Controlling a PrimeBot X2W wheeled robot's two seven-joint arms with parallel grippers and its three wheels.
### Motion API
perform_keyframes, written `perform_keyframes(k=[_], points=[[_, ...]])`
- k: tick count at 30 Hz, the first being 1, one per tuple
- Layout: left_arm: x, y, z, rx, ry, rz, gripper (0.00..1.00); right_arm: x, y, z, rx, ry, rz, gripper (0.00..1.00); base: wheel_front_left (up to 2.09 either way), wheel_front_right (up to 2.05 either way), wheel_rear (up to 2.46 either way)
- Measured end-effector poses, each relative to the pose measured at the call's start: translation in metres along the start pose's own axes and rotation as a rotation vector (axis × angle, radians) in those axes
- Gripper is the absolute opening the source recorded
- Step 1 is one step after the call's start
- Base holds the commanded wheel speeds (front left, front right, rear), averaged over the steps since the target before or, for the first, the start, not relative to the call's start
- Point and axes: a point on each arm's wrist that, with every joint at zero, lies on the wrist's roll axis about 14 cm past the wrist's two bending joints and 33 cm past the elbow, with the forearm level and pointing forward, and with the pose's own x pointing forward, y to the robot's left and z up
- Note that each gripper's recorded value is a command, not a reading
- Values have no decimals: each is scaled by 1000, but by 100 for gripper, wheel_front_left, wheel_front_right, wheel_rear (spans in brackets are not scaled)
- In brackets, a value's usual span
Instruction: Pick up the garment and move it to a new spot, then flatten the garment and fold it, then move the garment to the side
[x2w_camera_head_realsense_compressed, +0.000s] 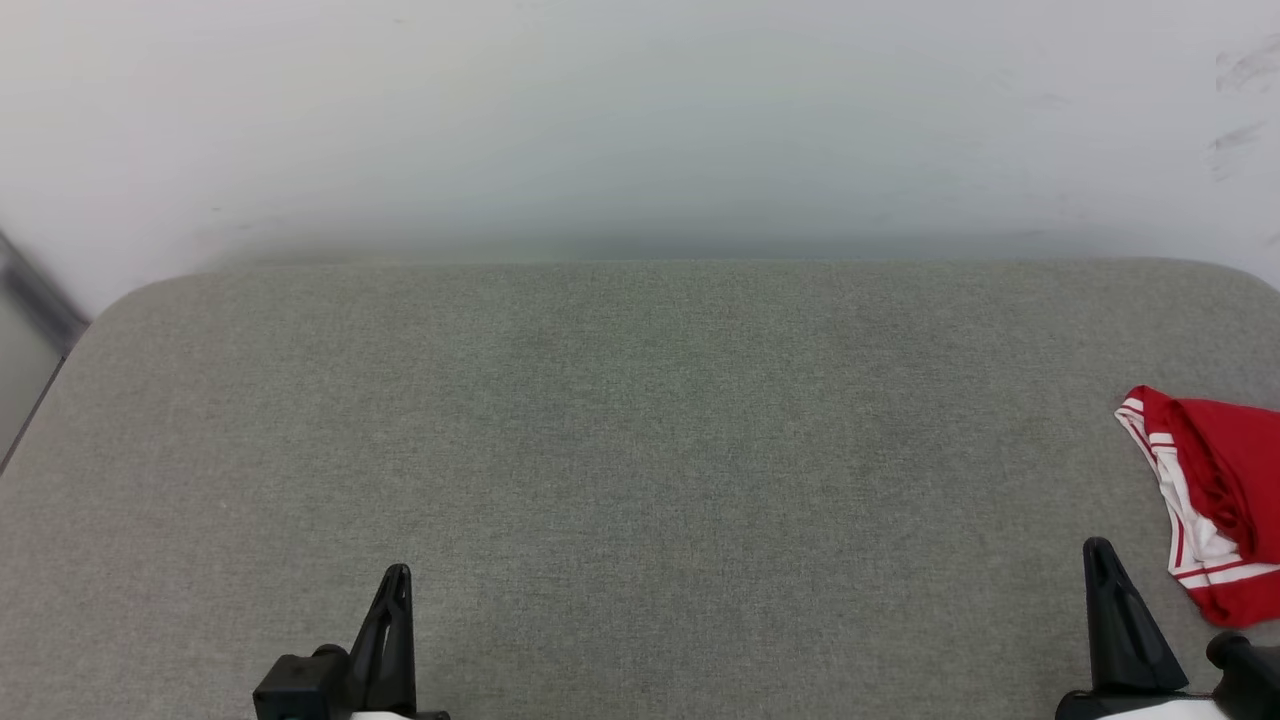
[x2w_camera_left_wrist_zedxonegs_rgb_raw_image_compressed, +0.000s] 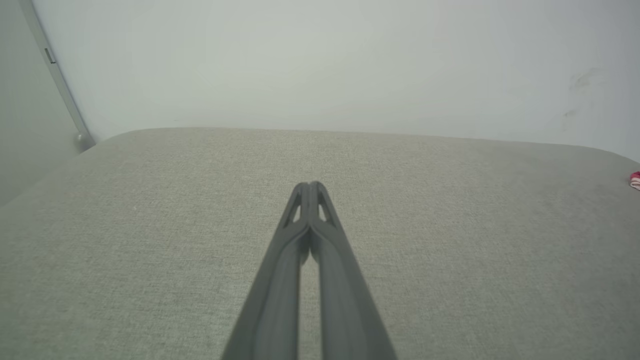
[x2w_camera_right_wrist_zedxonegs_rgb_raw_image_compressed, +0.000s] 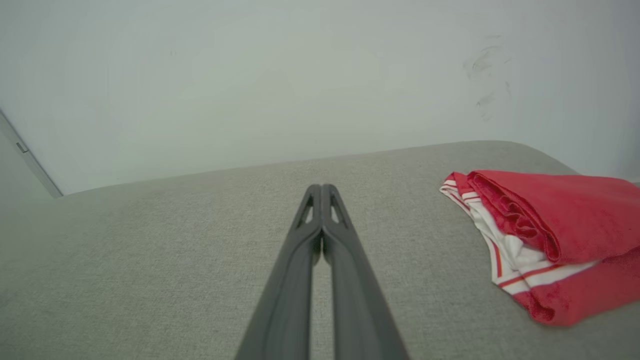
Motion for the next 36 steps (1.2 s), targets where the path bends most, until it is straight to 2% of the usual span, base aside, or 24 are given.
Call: perform_keyframes(k=[25,26,36], points=[[14,15,-13,-468,84,78,0,12,-9,-11,445,46,-84,0,0,0,0],[16,16,-13,-515,86,80,0,12,-9,-13,489,56,-91,0,0,0,0],[22,19,-13,-665,96,95,0,18,-10,-14,630,60,-103,0,0,0,0]])
